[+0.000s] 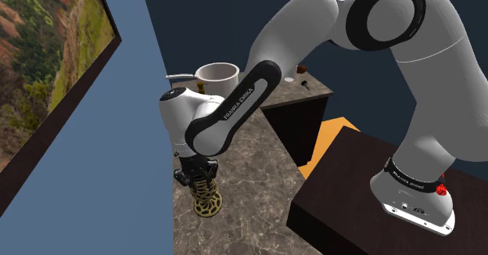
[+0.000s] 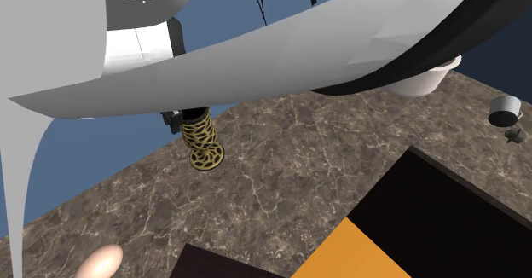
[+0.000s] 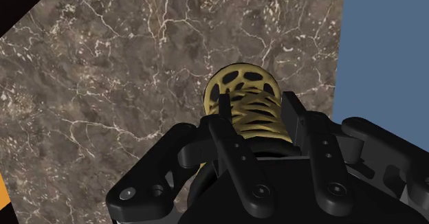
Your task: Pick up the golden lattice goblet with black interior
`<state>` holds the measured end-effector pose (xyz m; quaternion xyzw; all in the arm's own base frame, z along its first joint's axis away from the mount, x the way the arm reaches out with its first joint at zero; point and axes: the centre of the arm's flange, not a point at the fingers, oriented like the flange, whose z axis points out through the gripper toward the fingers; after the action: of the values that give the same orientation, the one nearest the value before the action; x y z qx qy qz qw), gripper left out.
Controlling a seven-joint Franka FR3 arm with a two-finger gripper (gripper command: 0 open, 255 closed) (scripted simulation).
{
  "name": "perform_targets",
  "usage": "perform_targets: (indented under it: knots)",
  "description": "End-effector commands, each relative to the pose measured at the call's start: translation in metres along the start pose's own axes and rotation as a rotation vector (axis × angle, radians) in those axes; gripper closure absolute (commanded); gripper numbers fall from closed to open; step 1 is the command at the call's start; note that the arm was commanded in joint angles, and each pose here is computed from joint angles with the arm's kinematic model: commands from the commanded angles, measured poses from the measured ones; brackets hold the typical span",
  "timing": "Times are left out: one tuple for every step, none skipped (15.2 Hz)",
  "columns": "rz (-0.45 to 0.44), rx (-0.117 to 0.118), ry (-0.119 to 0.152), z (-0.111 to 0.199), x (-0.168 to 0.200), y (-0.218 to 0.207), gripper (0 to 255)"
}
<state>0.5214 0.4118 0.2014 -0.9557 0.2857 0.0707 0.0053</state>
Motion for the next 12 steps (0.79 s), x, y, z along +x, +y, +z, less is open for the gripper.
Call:
perform_targets:
  knots:
    - [0.001,-0.001,0.0,0.0,0.001,0.0,255]
    - [0.001,-0.001,0.0,0.001,0.001,0.001,255]
    - [0.001,-0.001,0.0,0.0,0.001,0.0,255]
    - [0.001,-0.001,0.0,-0.005,0.0,0.0,255]
    - [0.001,-0.001,0.0,-0.01,0.0,0.001,255]
    - [0.001,-0.001,0.0,-0.015,-0.001,0.001,255]
    - [0.001,-0.001,0.0,-0.021,-0.002,0.001,255]
    - [0.001,-0.001,0.0,-0.026,-0.003,0.001,255]
    - [0.001,-0.001,0.0,-0.031,-0.003,0.001,255]
    - [0.001,-0.001,0.0,-0.036,-0.004,0.001,255]
    - [0.001,-0.001,0.0,-0.042,-0.005,0.001,255]
    - [0.001,-0.001,0.0,-0.047,-0.005,0.002,255]
